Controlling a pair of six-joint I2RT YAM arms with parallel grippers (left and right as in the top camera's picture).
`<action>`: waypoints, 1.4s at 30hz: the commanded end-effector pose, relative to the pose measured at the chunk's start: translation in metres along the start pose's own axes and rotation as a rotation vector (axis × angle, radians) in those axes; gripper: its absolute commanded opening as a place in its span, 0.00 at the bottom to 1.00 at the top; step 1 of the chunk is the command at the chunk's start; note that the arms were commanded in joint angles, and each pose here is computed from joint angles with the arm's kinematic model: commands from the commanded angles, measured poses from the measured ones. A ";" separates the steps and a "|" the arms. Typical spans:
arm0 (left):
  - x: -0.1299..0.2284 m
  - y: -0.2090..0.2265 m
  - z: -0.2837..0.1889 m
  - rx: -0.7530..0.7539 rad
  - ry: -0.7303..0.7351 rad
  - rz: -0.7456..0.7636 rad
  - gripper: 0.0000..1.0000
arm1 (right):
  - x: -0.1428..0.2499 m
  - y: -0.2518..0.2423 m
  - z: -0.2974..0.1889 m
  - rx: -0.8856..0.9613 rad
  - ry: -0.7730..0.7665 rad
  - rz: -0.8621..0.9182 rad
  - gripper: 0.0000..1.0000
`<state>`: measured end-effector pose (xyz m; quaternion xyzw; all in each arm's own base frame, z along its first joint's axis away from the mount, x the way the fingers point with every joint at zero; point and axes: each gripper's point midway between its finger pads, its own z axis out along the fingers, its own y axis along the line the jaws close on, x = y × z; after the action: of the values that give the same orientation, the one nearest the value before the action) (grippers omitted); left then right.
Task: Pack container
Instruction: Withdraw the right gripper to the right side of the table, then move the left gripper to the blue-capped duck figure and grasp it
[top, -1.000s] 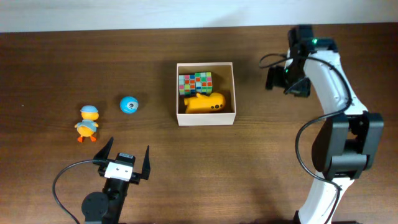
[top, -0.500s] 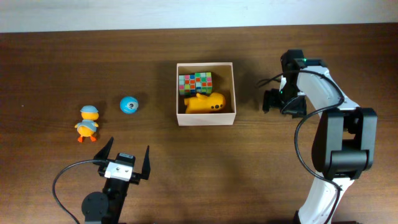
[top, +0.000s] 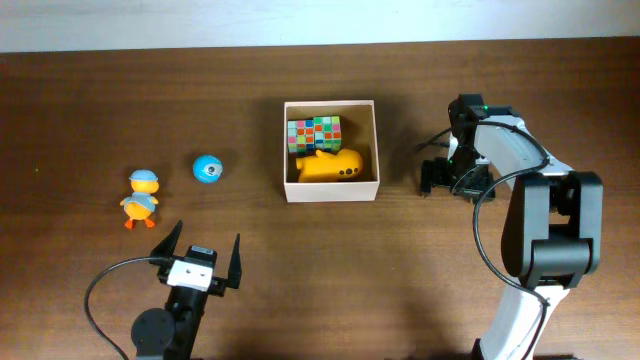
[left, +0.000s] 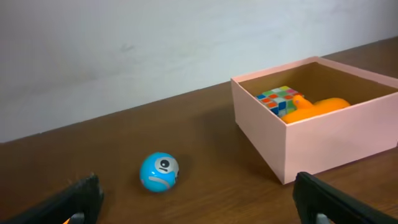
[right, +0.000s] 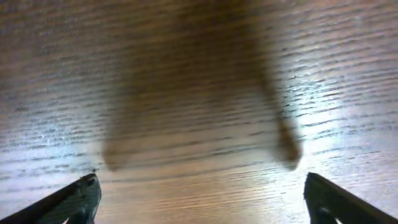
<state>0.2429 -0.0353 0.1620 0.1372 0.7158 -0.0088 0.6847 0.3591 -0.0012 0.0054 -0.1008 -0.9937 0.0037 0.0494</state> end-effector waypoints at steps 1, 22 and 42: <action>0.000 0.002 0.000 -0.009 -0.004 -0.092 0.99 | -0.001 -0.006 -0.003 0.024 -0.014 -0.002 0.99; -0.060 0.006 -0.028 -0.001 -0.001 -0.171 0.99 | -0.001 -0.006 -0.003 0.023 -0.015 -0.002 0.99; -0.095 0.020 0.025 0.089 0.670 -0.309 0.99 | -0.001 -0.006 -0.003 0.023 -0.015 -0.002 0.99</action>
<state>0.2620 -0.0373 0.2534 0.0602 0.8926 -0.0873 0.4381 0.3594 -0.0029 0.0049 -0.1006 -0.9937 0.0086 0.0480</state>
